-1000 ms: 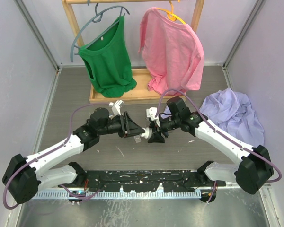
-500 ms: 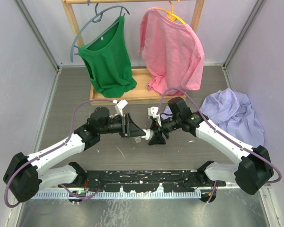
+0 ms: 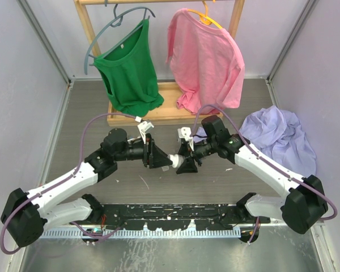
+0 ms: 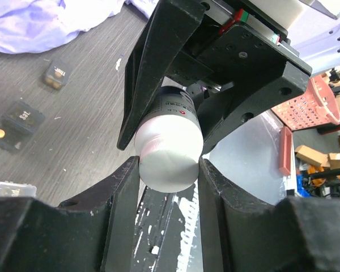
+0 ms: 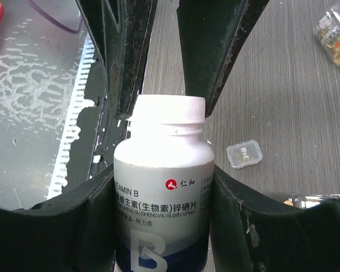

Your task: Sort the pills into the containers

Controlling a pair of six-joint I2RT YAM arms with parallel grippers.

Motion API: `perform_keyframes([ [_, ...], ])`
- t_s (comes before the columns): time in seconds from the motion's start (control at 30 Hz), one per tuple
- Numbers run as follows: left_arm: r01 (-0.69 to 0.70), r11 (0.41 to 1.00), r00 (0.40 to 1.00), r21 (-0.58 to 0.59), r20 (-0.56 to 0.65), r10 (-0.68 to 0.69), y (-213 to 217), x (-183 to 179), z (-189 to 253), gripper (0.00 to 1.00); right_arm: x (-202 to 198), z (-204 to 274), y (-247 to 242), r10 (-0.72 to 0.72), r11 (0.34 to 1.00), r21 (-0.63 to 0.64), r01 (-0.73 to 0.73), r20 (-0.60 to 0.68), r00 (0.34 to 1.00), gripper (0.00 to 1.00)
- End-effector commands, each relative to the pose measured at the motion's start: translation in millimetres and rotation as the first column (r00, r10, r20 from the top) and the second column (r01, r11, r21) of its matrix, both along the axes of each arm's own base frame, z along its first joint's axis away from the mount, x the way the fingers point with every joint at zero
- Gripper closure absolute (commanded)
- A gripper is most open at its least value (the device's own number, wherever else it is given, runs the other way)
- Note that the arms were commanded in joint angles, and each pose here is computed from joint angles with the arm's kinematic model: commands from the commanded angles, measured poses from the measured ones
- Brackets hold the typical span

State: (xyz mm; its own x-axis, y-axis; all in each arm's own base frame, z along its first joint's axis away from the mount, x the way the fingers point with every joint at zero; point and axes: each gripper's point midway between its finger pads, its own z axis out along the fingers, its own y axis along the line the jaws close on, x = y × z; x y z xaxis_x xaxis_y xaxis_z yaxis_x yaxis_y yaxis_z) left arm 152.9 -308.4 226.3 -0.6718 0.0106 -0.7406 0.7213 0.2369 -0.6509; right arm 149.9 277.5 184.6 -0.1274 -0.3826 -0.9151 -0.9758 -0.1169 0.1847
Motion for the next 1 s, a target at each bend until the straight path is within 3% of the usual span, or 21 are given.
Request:
perform_keyframes([
  [0.0,0.095,0.995,0.99,-0.006,0.106,-0.093,-7,-11,16,0.6,5,44,14,0.058,0.984,0.156,-0.089,0.195,0.979,0.99],
  [0.5,-0.073,0.997,0.988,-0.011,0.138,0.074,8,6,33,0.31,5,44,13,0.062,0.984,0.149,-0.095,0.209,0.976,0.99],
  [0.6,-0.092,0.996,0.986,0.001,0.14,0.091,15,3,31,0.19,5,43,13,0.062,0.985,0.146,-0.094,0.213,0.975,0.99],
  [0.7,-0.121,0.993,0.98,-0.011,0.155,0.122,26,-3,29,0.0,6,43,12,0.062,0.985,0.142,-0.096,0.225,0.972,0.99],
  [0.87,-0.281,0.95,0.951,-0.138,0.092,0.295,51,-3,42,0.02,11,39,8,0.054,0.991,0.106,-0.085,0.272,0.961,0.99],
  [0.97,-0.403,0.869,0.91,-0.288,-0.019,0.415,67,4,69,0.02,14,37,8,0.042,0.993,0.097,-0.071,0.271,0.962,0.99],
])
